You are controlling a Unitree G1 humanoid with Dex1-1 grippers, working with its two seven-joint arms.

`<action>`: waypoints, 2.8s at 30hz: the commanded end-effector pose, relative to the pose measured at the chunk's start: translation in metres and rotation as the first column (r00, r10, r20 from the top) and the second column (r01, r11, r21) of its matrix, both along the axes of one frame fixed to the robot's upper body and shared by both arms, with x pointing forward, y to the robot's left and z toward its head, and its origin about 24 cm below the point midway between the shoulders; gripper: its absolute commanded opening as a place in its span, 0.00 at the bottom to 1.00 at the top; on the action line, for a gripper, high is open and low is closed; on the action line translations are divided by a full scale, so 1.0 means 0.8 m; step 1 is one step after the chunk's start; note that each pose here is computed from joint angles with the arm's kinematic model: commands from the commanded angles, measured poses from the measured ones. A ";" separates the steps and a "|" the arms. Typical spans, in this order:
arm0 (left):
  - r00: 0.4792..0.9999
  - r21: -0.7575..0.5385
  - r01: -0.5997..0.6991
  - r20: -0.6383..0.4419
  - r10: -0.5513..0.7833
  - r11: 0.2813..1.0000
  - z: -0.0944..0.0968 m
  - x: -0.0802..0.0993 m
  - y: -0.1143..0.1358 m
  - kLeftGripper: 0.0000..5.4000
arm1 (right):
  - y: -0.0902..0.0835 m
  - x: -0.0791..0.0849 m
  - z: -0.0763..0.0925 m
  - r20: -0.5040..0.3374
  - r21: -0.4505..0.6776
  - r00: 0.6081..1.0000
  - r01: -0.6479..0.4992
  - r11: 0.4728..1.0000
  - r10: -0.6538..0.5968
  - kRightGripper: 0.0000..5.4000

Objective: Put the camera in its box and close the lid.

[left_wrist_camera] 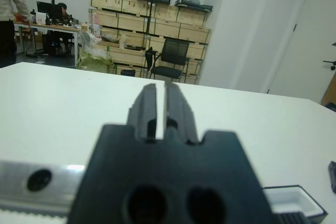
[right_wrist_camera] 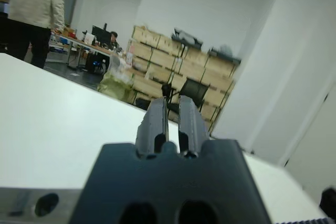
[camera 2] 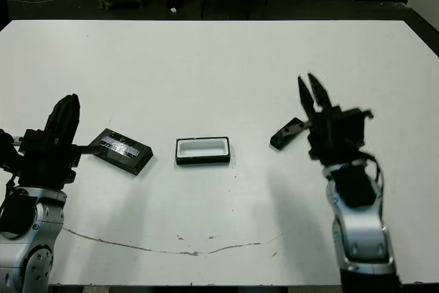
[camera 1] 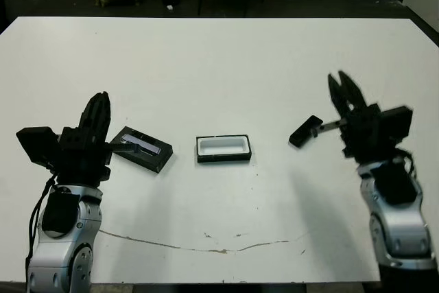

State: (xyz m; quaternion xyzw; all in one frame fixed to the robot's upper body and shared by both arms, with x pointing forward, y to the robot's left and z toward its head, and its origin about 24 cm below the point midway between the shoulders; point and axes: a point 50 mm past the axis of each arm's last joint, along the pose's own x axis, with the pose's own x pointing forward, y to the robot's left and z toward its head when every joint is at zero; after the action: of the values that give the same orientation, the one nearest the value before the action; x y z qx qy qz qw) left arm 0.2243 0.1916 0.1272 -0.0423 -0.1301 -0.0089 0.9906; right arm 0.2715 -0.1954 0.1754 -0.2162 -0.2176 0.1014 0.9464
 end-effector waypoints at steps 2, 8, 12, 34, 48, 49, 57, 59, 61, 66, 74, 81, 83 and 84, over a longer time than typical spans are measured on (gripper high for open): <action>0.999 0.014 -0.006 -0.033 0.006 1.000 -0.006 -0.004 0.000 0.00 | -0.020 0.026 0.043 0.008 -0.148 1.000 0.031 0.988 -0.030 0.00; 0.999 0.014 -0.009 -0.038 0.010 1.000 -0.007 -0.005 0.000 0.00 | -0.029 0.085 0.080 -0.088 -0.284 0.996 -0.043 0.958 0.019 0.00; 0.999 0.019 -0.009 -0.035 0.010 1.000 -0.008 -0.006 -0.001 0.00 | -0.031 0.114 0.084 -0.158 -0.423 0.987 -0.057 0.904 -0.012 0.00; 0.999 0.021 -0.008 -0.040 0.009 1.000 -0.009 -0.007 0.002 0.00 | -0.023 0.157 -0.006 -0.575 -0.698 0.798 -0.362 0.618 -0.181 0.00; 0.999 0.033 -0.011 -0.046 0.013 0.999 -0.010 -0.009 -0.001 0.00 | -0.029 0.151 -0.043 -0.667 -0.692 0.701 -0.459 0.557 -0.252 0.00; 0.999 0.035 -0.012 -0.046 0.013 0.999 -0.010 -0.009 -0.001 0.00 | -0.029 0.151 -0.045 -0.673 -0.686 0.695 -0.459 0.565 -0.253 0.00; 0.999 0.021 -0.014 -0.052 0.015 1.000 -0.011 -0.010 -0.003 0.00 | -0.028 0.149 -0.058 -0.704 -0.658 0.665 -0.478 0.582 -0.251 0.00; 0.999 0.023 -0.009 -0.051 0.011 1.000 -0.011 -0.010 -0.002 0.00 | -0.027 0.148 -0.061 -0.703 -0.664 0.664 -0.485 0.569 -0.254 0.00; 0.999 0.034 -0.006 -0.048 0.008 0.999 -0.011 -0.010 -0.002 0.00 | -0.025 0.148 -0.064 -0.706 -0.662 0.662 -0.491 0.566 -0.251 0.00; 0.999 0.028 -0.008 -0.050 0.009 1.000 -0.011 -0.009 -0.002 0.00 | -0.022 0.147 -0.068 -0.717 -0.656 0.653 -0.514 0.553 -0.243 0.00; 0.999 0.029 -0.016 -0.051 0.017 0.999 -0.011 -0.009 -0.002 0.00 | -0.026 0.145 -0.071 -0.738 -0.632 0.632 -0.522 0.572 -0.238 0.00; 0.999 0.037 -0.013 -0.047 0.015 0.999 -0.010 -0.009 -0.002 0.00 | -0.033 0.141 -0.074 -0.771 -0.598 0.589 -0.537 0.596 -0.243 0.00; 0.999 0.036 -0.012 -0.046 0.013 0.999 -0.010 -0.009 -0.002 0.00 | -0.035 0.140 -0.075 -0.771 -0.602 0.585 -0.540 0.588 -0.251 0.00; 0.999 0.035 -0.011 -0.045 0.013 0.999 -0.010 -0.009 -0.002 0.00 | -0.036 0.139 -0.075 -0.770 -0.604 0.584 -0.541 0.585 -0.255 0.00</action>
State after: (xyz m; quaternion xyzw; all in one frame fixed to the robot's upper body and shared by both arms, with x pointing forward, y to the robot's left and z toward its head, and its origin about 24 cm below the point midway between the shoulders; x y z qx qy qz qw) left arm 0.2183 0.1883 0.1249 -0.0301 -0.1246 -0.0060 0.9917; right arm 0.3884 -0.2149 0.1247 -0.5293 0.2554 0.3604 0.7244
